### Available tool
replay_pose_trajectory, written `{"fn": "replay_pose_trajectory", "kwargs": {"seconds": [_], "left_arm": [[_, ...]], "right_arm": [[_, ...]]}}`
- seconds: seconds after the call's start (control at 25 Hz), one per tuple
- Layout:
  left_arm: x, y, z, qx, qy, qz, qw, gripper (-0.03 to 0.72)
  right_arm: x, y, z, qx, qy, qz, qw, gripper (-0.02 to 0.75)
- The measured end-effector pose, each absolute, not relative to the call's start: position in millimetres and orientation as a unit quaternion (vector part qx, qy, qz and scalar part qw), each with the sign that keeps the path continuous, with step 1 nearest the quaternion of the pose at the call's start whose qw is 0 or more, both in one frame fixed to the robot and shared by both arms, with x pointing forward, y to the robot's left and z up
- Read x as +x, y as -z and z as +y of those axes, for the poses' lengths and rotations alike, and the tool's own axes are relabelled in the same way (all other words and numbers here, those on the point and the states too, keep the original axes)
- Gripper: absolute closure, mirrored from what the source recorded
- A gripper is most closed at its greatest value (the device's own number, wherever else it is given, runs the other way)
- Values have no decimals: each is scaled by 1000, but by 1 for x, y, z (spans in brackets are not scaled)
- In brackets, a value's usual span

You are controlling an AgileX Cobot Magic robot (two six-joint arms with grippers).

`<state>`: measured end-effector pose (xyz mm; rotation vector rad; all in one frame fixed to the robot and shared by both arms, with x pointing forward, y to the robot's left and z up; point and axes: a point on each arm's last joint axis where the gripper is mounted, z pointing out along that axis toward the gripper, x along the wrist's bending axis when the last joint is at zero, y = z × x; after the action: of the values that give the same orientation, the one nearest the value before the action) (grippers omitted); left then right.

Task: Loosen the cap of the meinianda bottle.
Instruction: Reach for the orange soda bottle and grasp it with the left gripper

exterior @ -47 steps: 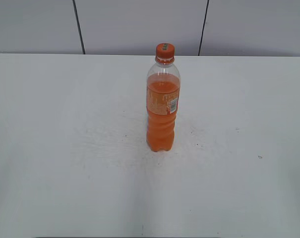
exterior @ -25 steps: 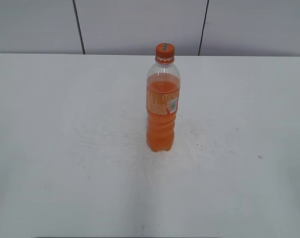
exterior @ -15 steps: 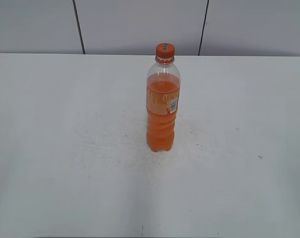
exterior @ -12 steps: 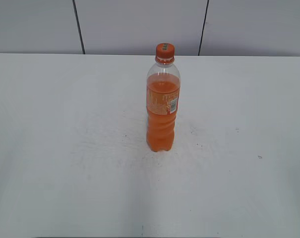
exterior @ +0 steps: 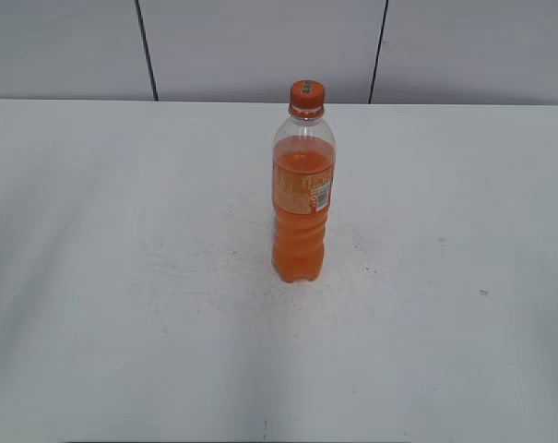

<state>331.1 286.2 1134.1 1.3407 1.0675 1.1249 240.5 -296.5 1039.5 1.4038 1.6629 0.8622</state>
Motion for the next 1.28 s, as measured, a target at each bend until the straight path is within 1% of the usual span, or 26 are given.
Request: {"fn": "replay_pose_trajectory", "kwargs": {"seconds": [0.08, 0.2, 0.28, 0.4, 0.52, 0.68, 0.8, 0.88, 0.96, 1.04, 1.2, 1.28], "left_arm": [[356, -1132, 278, 573, -468, 429, 518, 218], [394, -1119, 261, 607, -461, 398, 510, 218], [419, -1100, 249, 625, -444, 391, 510, 218], [440, -1073, 234, 638, -418, 375, 527, 218], [456, -1044, 221, 646, -370, 357, 564, 218], [474, -1006, 210, 684, -295, 330, 580, 218], [483, -982, 206, 696, -251, 312, 596, 218], [486, -970, 206, 706, -226, 286, 608, 218], [486, -958, 203, 725, -190, 243, 616, 218], [490, -948, 200, 730, -156, 213, 631, 218], [509, -929, 190, 753, -109, 160, 629, 218], [519, -921, 184, 762, -95, 136, 626, 200]], "right_arm": [[241, -1039, -297, 552, -339, 654, 390, 214], [241, -1039, -297, 552, -339, 654, 390, 214], [241, -1039, -297, 552, -339, 654, 390, 214], [241, -1039, -297, 552, -339, 654, 390, 214], [241, -1039, -297, 552, -339, 654, 390, 214], [241, -1039, -297, 552, -339, 654, 390, 214], [241, -1039, -297, 552, -339, 654, 390, 214], [241, -1039, -297, 552, -339, 654, 390, 214], [241, -1039, -297, 552, -339, 654, 390, 214], [241, -1039, -297, 552, -339, 654, 390, 214], [241, -1039, -297, 552, -339, 654, 390, 214], [241, -1039, -297, 552, -339, 654, 390, 214]]}}
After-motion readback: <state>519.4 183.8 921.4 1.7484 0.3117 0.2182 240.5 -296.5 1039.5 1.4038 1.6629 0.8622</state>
